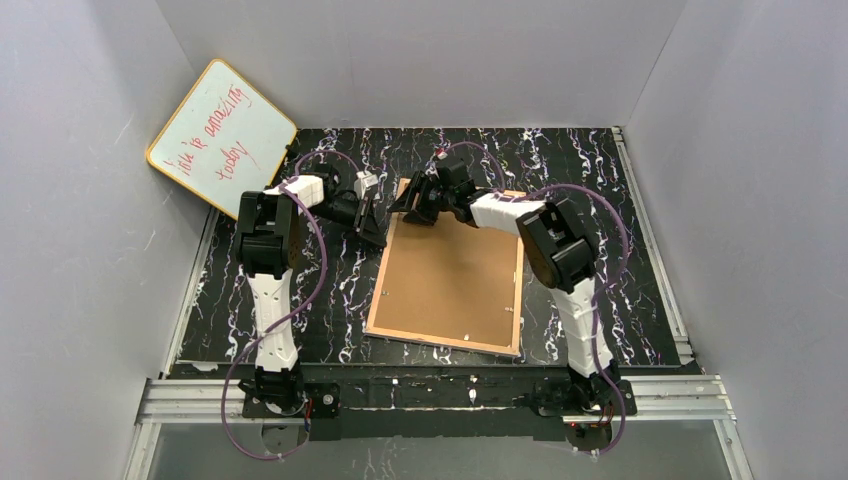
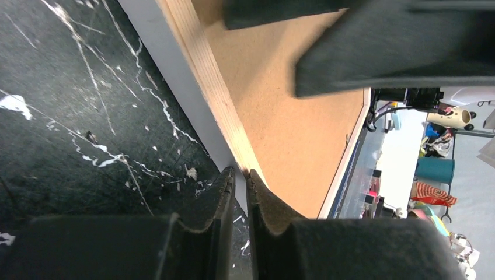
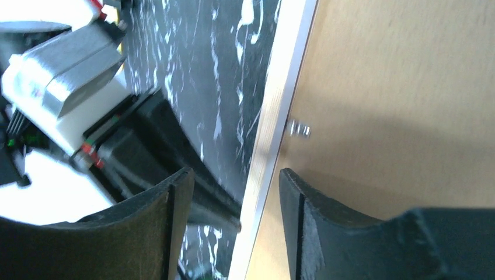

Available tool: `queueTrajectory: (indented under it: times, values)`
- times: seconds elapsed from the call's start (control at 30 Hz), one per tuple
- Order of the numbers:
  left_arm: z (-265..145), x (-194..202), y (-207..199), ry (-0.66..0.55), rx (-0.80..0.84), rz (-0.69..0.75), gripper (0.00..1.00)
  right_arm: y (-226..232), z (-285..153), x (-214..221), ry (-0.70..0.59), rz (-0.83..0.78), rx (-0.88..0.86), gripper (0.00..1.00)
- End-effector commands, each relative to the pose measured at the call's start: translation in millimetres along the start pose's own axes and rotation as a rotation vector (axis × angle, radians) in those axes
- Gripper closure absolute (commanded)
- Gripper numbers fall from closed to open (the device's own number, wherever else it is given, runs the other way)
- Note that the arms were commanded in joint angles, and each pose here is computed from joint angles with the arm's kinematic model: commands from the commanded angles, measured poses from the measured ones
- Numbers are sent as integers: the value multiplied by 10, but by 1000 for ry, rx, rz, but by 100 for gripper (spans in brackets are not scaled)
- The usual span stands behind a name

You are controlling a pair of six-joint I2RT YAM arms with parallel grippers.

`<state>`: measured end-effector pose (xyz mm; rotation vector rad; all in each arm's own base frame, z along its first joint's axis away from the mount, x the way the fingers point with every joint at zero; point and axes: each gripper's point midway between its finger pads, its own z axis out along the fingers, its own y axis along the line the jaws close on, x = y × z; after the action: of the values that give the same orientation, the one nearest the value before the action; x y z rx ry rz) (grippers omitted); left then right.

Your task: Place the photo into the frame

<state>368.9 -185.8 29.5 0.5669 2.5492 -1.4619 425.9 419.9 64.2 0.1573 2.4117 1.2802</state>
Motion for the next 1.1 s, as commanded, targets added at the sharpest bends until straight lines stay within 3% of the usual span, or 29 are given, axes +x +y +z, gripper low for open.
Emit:
queueTrajectory:
  times: [0.0, 0.13, 0.3, 0.47, 0.57, 0.83, 1.07]
  values:
    - [-82, 217, 2, 108, -86, 40, 87, 728, -634, -257, -71, -72, -167, 32]
    - [-339, 161, -56, 94, -97, 62, 78, 641, -1162, -423, -140, -59, -145, 21]
    - [-449, 354, -108, 131, -117, 104, 65, -145, -1866, -614, -269, 61, 57, 2]
    - [-397, 746, -107, 205, -165, 155, 63, -1036, -2636, -745, -432, 220, 273, 1]
    - [-309, 1036, -85, 275, -210, 198, 63, -1414, -2846, -717, -466, 280, 368, 1]
    - [-121, 1373, -122, 384, -250, 298, 64, -1659, -2449, -708, -319, 341, 335, 6]
    - [243, 1477, -374, 439, -159, 381, 65, -1418, -1646, -839, -147, 261, 285, 8]
